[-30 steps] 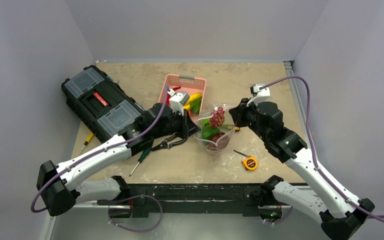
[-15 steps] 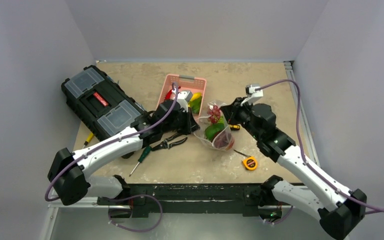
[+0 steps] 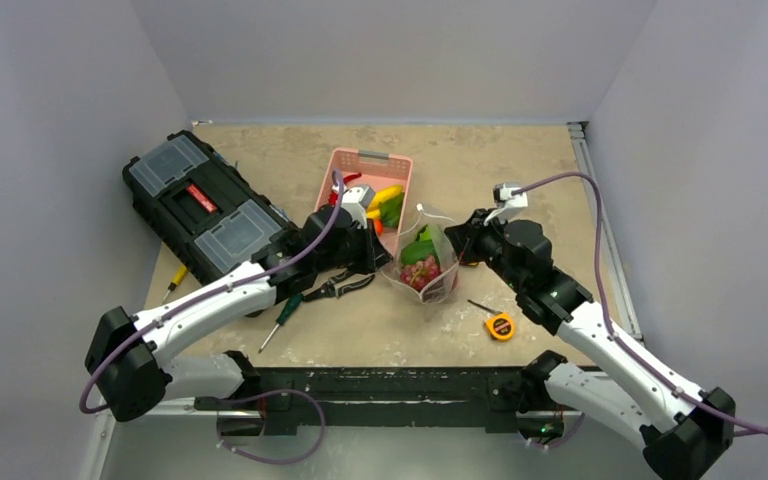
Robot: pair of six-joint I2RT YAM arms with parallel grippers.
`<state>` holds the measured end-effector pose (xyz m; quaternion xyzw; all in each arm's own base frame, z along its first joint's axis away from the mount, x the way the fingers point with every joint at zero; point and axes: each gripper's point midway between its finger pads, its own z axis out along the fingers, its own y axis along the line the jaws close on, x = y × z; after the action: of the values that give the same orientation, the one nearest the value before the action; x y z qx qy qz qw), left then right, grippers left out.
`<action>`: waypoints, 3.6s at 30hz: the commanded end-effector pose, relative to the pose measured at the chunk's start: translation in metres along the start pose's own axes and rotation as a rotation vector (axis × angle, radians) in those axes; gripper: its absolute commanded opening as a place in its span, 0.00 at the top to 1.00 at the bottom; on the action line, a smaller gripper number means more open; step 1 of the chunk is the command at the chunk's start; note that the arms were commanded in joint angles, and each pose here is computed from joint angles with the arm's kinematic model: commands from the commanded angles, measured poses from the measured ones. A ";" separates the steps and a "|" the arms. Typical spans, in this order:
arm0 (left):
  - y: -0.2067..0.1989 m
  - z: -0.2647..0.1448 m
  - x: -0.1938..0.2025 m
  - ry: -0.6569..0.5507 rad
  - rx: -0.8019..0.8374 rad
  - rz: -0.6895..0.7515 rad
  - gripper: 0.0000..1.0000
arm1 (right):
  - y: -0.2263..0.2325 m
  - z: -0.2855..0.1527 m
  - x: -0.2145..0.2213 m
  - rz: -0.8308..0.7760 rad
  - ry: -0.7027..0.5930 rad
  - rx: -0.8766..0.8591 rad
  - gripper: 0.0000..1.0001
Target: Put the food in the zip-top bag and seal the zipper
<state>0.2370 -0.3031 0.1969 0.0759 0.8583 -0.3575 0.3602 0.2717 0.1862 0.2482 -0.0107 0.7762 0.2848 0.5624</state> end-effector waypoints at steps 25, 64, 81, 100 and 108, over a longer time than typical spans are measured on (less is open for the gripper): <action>-0.077 -0.024 -0.011 0.177 0.333 -0.243 1.00 | 0.002 0.025 -0.016 -0.177 0.275 0.137 1.00; -0.108 -0.034 -0.039 0.046 0.534 -0.233 1.00 | -0.018 -0.069 0.065 0.111 0.443 0.155 0.48; -0.102 -0.030 -0.024 0.107 0.517 -0.222 1.00 | 0.022 -0.066 0.041 0.096 0.329 -0.090 1.00; -0.063 -0.040 0.003 0.146 0.348 -0.133 0.73 | 0.028 -0.041 0.028 0.013 0.301 -0.109 1.00; -0.019 -0.078 -0.039 -0.057 0.065 0.083 0.34 | 0.013 -0.049 0.025 0.017 0.245 -0.049 1.00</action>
<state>0.1928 -0.2985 0.2337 0.1024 0.8433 -0.4466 0.2809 0.2100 0.1937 0.2277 -0.0648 0.8505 0.3160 0.4154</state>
